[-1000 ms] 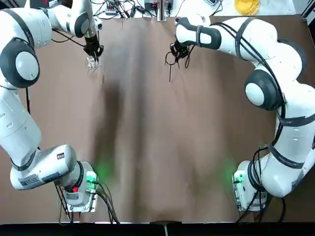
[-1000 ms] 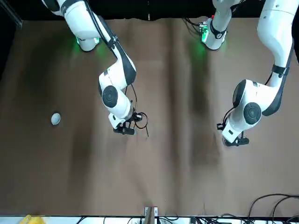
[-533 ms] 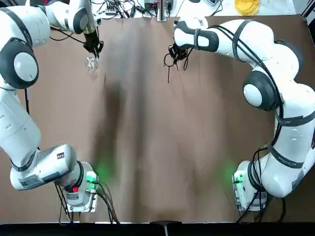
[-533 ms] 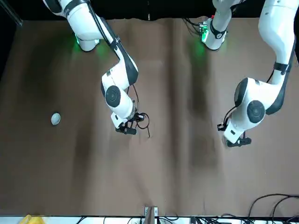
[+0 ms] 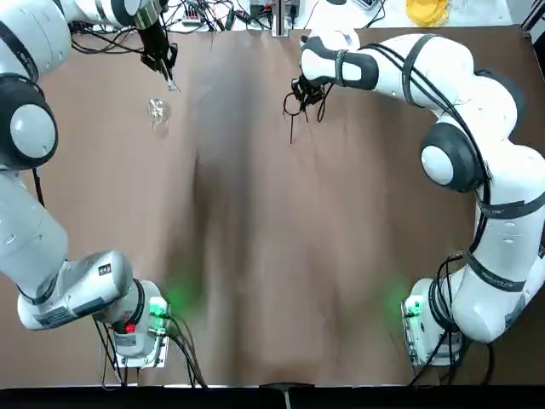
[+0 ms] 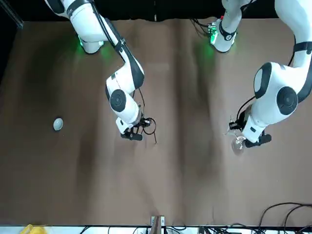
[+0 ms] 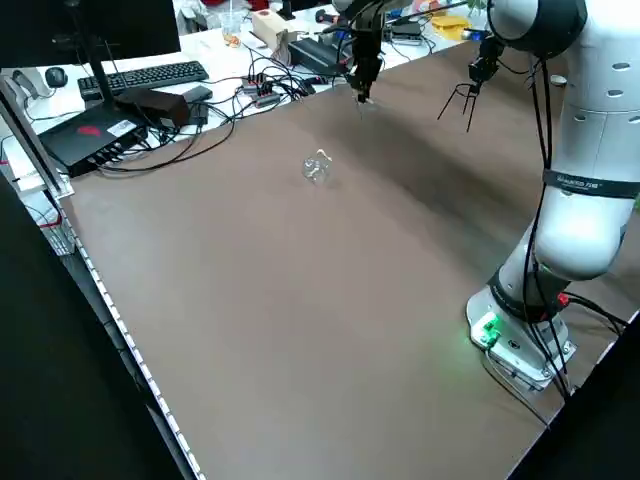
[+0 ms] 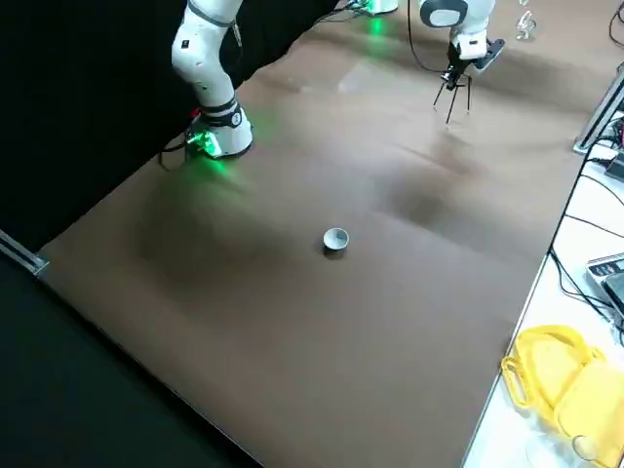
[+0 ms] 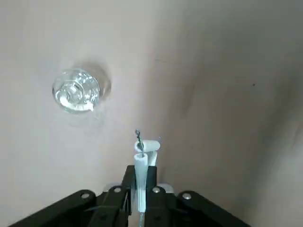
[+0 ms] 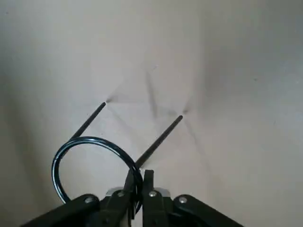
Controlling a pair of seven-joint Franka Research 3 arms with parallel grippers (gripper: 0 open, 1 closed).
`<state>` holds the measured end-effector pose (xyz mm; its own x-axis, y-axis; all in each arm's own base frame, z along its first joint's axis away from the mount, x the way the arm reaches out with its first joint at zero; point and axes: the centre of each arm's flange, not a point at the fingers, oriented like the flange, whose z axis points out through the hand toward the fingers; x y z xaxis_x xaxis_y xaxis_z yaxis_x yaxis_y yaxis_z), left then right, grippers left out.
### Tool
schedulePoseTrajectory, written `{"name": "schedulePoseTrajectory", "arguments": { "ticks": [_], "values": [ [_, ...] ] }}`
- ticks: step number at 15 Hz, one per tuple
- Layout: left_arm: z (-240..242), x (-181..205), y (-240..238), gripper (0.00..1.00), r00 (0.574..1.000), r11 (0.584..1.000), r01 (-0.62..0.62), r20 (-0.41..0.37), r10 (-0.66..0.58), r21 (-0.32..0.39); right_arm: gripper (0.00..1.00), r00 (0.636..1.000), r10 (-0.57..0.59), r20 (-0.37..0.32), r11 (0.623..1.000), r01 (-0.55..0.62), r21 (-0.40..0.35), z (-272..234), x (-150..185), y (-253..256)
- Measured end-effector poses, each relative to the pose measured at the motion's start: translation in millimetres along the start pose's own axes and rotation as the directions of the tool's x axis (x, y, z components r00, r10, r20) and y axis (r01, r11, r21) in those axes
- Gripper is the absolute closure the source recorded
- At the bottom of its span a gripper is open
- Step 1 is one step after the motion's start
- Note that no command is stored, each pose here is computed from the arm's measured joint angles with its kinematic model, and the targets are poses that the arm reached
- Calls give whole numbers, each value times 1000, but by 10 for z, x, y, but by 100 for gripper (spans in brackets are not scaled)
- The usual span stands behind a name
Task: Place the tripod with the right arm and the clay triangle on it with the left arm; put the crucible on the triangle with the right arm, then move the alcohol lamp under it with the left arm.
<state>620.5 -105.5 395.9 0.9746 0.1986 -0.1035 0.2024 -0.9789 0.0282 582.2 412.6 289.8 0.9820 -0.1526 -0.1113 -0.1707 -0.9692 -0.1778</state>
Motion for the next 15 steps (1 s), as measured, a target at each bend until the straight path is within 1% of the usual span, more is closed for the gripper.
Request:
{"name": "schedulePoseTrajectory", "arguments": {
  "ticks": [4,6,7,8,9,10,11,15],
  "values": [
    [-163,-69,223,88,999,999,44,-3,-44,-31,93,1000,-9,7,1000,9,0,35,-60,-57],
    [-232,-110,349,88,997,995,74,3,-74,-66,93,1000,-12,10,1000,12,-1,57,-81,-74],
    [-304,-155,477,88,995,991,95,8,-95,-94,93,1000,-13,14,1000,13,-2,81,-93,-83],
    [-322,-181,534,88,995,989,102,13,-101,-105,92,1000,-13,14,1000,13,-3,89,-93,-82],
    [-326,-208,587,88,994,988,108,20,-106,-114,88,1000,-13,14,1000,13,-3,91,-93,-81],
    [-322,-236,641,88,994,986,111,30,-108,-124,88,1000,-13,14,1000,13,-2,87,-92,-83],
    [-312,-263,696,88,993,984,115,42,-110,-135,85,1000,-13,13,1000,13,-1,80,-89,-87],
    [-262,-386,943,88,988,971,132,111,-111,-200,50,1000,-15,4,1000,15,8,22,-72,-118]
  ]
}}
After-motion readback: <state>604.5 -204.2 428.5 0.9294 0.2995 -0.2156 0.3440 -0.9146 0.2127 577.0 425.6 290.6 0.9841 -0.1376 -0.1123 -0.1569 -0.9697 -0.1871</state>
